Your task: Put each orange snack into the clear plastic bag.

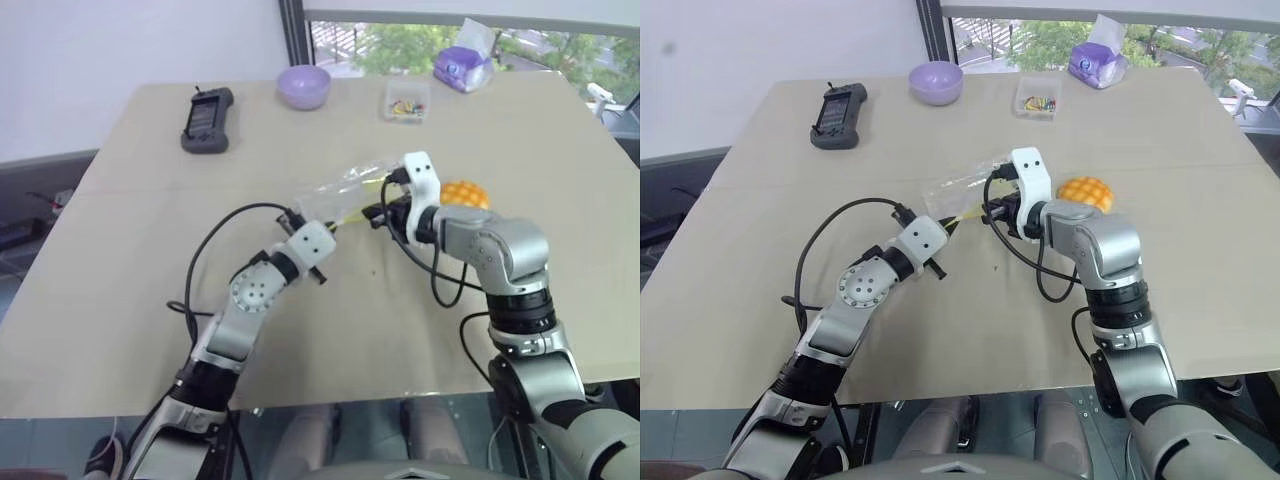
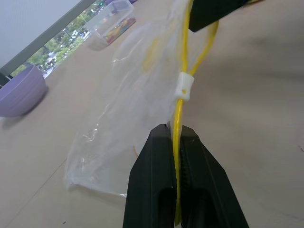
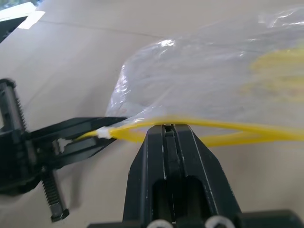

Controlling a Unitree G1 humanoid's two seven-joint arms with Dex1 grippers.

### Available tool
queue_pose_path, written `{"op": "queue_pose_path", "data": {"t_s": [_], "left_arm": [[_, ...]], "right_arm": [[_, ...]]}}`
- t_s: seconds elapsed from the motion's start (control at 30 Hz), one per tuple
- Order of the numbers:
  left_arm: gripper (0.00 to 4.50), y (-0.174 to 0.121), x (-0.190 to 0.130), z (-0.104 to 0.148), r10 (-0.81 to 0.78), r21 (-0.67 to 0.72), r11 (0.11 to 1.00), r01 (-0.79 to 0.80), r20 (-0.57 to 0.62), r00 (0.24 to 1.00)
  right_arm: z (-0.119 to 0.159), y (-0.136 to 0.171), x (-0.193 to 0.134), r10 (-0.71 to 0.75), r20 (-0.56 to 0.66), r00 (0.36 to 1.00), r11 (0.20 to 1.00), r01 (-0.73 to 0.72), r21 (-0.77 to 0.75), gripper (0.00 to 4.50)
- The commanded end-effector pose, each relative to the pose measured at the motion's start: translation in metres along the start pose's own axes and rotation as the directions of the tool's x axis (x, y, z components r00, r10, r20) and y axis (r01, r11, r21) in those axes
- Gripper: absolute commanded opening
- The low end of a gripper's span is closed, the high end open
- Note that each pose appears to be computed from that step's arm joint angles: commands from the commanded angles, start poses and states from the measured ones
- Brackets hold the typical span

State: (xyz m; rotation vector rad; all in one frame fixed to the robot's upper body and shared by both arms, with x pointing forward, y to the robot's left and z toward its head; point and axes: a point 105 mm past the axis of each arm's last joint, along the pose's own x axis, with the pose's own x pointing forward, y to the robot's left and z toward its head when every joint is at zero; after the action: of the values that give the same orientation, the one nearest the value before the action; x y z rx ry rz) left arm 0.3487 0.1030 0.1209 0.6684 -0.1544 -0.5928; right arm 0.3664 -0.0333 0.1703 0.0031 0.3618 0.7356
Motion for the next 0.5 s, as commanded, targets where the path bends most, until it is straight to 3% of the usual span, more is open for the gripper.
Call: {"op": "queue_pose_path", "data": {"t_s": [0.03, 0.23, 0.33, 0.43, 0.5], "left_arm": [[0.0, 0.001, -0.001, 0.013, -0.004, 0.026, 1.0, 0.003, 0.053, 0.999], [0.0, 0.005, 0.0, 0.013, -0.005, 0.037, 0.999, 0.003, 0.054, 0.999], [0.0, 0.004, -0.001, 0.013, -0.011, 0.038, 0.999, 0.009, 0.059, 0.998], [0.0, 0.003, 0.0, 0.015, -0.014, 0.037, 0.999, 0.012, 0.064, 0.998], [0.0, 0.003, 0.0, 0.015, -0.017, 0.037, 0.999, 0.014, 0.067, 0.998]], "right_arm": [[0.015, -0.01, 0.002, -0.082, 0.055, 0.995, 0.996, 0.08, 0.027, 0.02], [0.01, -0.024, 0.012, -0.171, 0.039, 0.985, 0.978, 0.164, 0.127, 0.02], [0.009, -0.028, 0.015, -0.208, 0.047, 0.977, 0.975, 0.204, 0.09, 0.02], [0.006, -0.024, 0.02, -0.194, 0.05, 0.98, 0.978, 0.189, 0.091, 0.02], [0.013, -0.005, 0.024, -0.094, 0.093, 0.991, 0.99, 0.083, 0.116, 0.02]]}}
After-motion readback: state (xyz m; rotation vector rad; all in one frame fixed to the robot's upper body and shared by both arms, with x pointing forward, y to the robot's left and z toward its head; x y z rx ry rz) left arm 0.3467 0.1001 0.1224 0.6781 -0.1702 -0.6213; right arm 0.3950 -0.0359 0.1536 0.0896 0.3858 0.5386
